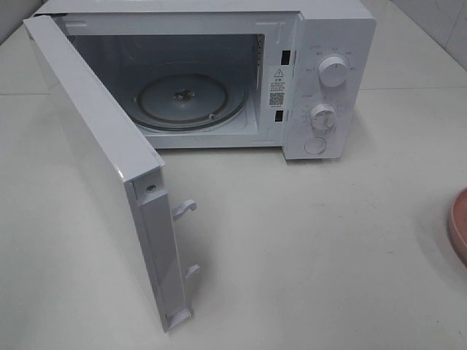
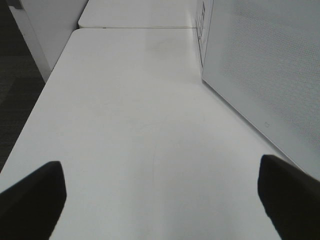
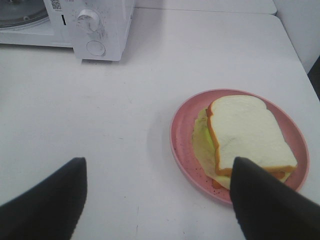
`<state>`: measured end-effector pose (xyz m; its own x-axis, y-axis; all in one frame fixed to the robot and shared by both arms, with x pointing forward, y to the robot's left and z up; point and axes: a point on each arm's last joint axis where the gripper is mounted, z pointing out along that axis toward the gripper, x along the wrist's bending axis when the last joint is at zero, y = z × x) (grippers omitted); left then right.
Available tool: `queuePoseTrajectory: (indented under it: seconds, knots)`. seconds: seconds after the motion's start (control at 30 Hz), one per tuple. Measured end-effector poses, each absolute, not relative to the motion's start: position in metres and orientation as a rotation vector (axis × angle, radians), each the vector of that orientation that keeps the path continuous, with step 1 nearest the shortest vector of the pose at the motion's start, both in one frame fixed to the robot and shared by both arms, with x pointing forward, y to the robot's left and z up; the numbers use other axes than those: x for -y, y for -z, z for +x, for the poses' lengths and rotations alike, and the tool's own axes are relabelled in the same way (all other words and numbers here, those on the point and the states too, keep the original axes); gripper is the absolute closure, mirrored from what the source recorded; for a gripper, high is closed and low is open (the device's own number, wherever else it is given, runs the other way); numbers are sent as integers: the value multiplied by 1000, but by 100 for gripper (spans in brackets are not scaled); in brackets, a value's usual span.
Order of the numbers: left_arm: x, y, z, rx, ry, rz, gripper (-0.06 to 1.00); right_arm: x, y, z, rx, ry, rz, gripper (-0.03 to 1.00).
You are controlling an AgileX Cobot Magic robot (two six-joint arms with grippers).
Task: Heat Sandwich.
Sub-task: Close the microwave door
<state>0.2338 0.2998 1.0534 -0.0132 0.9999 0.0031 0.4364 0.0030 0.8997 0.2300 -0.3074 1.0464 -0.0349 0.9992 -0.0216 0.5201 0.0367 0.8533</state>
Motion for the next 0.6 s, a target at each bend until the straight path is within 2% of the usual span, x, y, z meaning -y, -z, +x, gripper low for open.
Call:
queuePoseTrajectory:
  seconds: [0.6]
  knots:
    - [-300, -1053, 234, -1547, -966, 1530, -3, 307, -1046, 230, -1637, -896, 1562, 20]
